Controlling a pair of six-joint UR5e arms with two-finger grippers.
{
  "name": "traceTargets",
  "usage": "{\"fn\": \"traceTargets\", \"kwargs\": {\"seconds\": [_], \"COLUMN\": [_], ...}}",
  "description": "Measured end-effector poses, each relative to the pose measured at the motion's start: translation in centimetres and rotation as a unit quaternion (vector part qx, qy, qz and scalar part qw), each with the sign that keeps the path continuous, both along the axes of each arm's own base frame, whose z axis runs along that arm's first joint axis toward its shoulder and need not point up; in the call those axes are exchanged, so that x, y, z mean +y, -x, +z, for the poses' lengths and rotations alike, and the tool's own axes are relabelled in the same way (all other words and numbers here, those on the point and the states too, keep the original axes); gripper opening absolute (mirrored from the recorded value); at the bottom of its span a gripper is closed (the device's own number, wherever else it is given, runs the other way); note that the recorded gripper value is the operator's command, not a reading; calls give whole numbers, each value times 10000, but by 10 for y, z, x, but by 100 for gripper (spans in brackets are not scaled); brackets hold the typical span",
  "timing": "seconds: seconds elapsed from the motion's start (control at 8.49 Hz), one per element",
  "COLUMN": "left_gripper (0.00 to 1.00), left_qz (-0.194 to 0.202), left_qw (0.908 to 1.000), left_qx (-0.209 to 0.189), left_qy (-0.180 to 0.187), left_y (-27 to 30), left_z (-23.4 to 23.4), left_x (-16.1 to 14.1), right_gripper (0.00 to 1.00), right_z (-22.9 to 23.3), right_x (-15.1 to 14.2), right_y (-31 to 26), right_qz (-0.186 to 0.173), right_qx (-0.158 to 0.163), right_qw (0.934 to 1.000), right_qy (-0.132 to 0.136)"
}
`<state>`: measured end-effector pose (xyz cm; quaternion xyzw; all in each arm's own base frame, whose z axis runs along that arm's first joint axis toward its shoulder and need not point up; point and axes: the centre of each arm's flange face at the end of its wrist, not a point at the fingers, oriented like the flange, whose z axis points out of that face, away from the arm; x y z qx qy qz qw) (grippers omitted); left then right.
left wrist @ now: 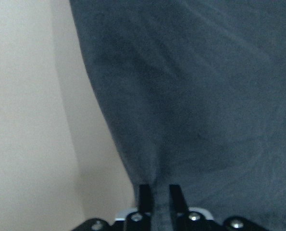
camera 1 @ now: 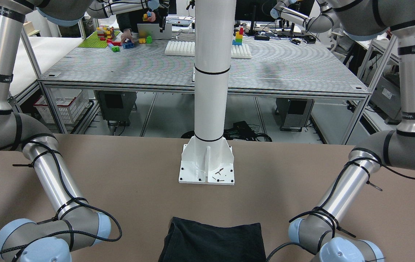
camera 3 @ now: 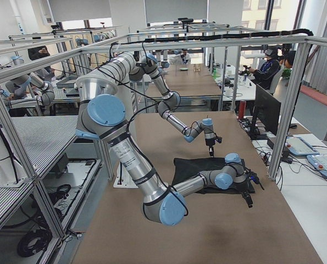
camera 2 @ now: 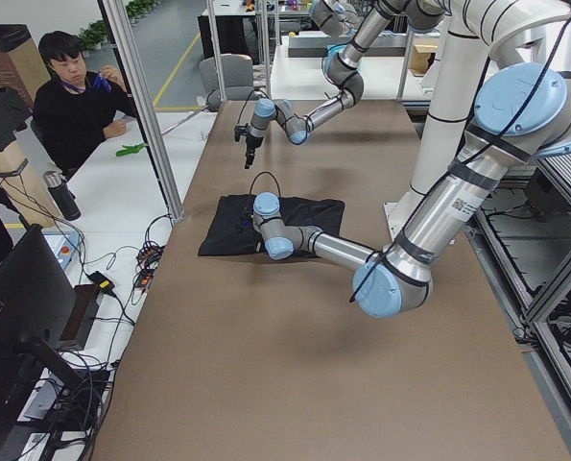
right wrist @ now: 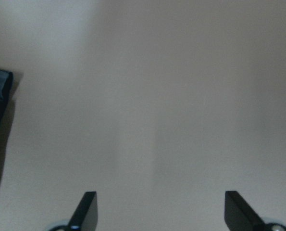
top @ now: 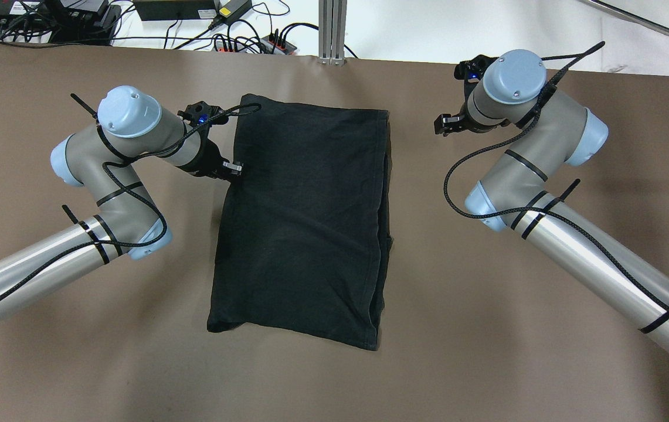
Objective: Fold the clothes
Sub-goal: 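Grasp the shirt's near end with the right gripper while the left holds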
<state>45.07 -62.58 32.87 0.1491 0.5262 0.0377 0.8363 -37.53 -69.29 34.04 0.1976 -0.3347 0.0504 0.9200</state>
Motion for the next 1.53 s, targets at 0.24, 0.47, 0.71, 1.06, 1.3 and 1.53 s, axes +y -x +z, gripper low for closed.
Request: {"fn": "traceTargets", "kwargs": {"seconds": [0.24, 0.47, 0.71, 1.06, 1.3, 1.53], "left_gripper": [94, 94, 94, 94, 94, 94], "left_qz": [-87, -284, -643, -981, -1278, -1698], "left_qw": [9998, 9987, 9933, 9797, 9627, 9386], "left_qx": [160, 371, 687, 1023, 1206, 1353], "left_qy": [-26, 205, 671, 1415, 2059, 2681], "left_y": [12, 29, 48, 47, 40, 24], "left_z": [-16, -20, -21, -9, -3, 5], "left_x": [5, 25, 72, 181, 244, 286], "right_gripper": [94, 94, 91, 91, 91, 92], "right_z": [-14, -30, -45, -51, -64, -67], "right_x": [29, 80, 128, 224, 268, 282], "right_y": [-6, 7, 43, 70, 80, 87], "right_qz": [352, 650, 1036, 1505, 1935, 2128], "right_qx": [-516, -1119, -1760, -2783, -3235, -3361], "right_qw": [9977, 9898, 9703, 9276, 8992, 8890], "right_qy": [247, 601, 1293, 1985, 2223, 2267]}}
